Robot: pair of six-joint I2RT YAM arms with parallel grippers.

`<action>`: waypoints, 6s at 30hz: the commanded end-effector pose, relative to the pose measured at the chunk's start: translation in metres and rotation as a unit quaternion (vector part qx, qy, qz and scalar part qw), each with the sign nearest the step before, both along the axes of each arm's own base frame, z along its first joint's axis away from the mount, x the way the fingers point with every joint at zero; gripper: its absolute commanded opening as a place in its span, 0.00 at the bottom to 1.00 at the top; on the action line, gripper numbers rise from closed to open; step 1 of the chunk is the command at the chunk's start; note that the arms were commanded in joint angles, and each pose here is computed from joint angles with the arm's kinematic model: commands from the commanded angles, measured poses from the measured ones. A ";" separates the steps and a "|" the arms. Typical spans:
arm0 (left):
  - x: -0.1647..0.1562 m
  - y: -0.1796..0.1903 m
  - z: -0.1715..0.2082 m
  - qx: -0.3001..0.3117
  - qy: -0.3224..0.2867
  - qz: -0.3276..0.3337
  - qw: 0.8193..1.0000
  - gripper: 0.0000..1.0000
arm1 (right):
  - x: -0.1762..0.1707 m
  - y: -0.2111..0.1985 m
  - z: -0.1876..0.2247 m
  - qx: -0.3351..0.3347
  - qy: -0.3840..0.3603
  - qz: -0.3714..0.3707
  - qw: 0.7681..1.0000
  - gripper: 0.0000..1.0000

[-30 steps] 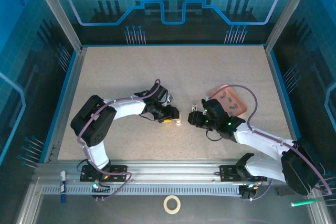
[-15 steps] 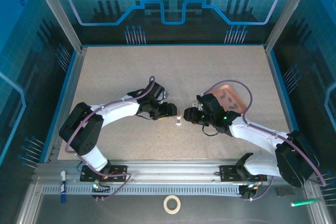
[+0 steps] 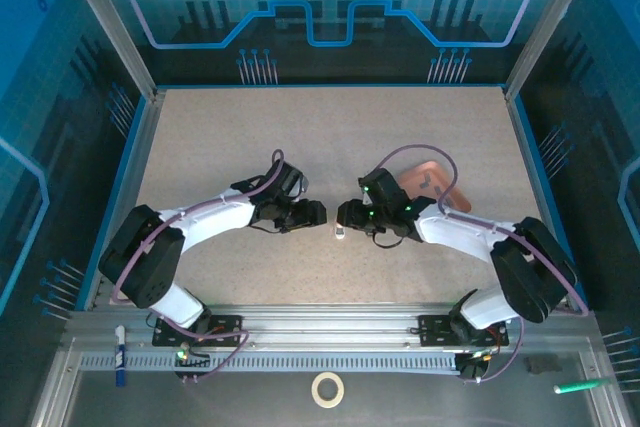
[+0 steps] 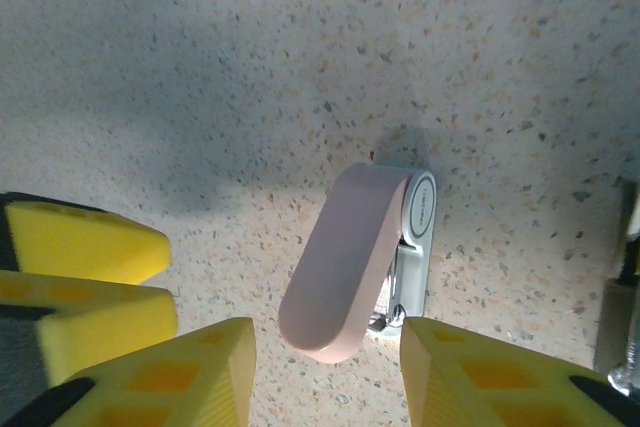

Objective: Load the staples into the stapler

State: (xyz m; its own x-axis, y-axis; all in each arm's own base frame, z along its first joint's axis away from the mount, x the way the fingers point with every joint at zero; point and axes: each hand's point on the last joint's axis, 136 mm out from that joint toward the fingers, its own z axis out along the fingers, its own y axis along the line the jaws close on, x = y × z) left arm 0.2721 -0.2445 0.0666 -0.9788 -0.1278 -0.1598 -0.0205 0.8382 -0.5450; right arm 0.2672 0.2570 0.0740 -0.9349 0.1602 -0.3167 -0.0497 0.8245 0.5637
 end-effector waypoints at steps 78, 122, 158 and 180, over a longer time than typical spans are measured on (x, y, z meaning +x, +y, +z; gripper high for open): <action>0.012 -0.023 -0.019 -0.043 0.022 -0.018 0.999 0.61 | -0.036 -0.042 -0.088 -0.155 0.148 -0.021 0.977 0.28; 0.079 -0.116 0.061 -0.088 -0.100 -0.126 0.983 0.64 | -0.038 -0.100 0.020 0.008 -0.005 -0.067 0.998 0.43; 0.072 -0.185 0.052 -0.191 -0.097 -0.236 0.948 0.53 | -0.048 -0.114 -0.024 0.051 0.050 -0.096 0.993 0.41; 0.029 -0.184 0.055 -0.182 -0.106 -0.303 0.929 0.55 | -0.045 -0.116 -0.014 0.050 0.043 -0.099 0.993 0.43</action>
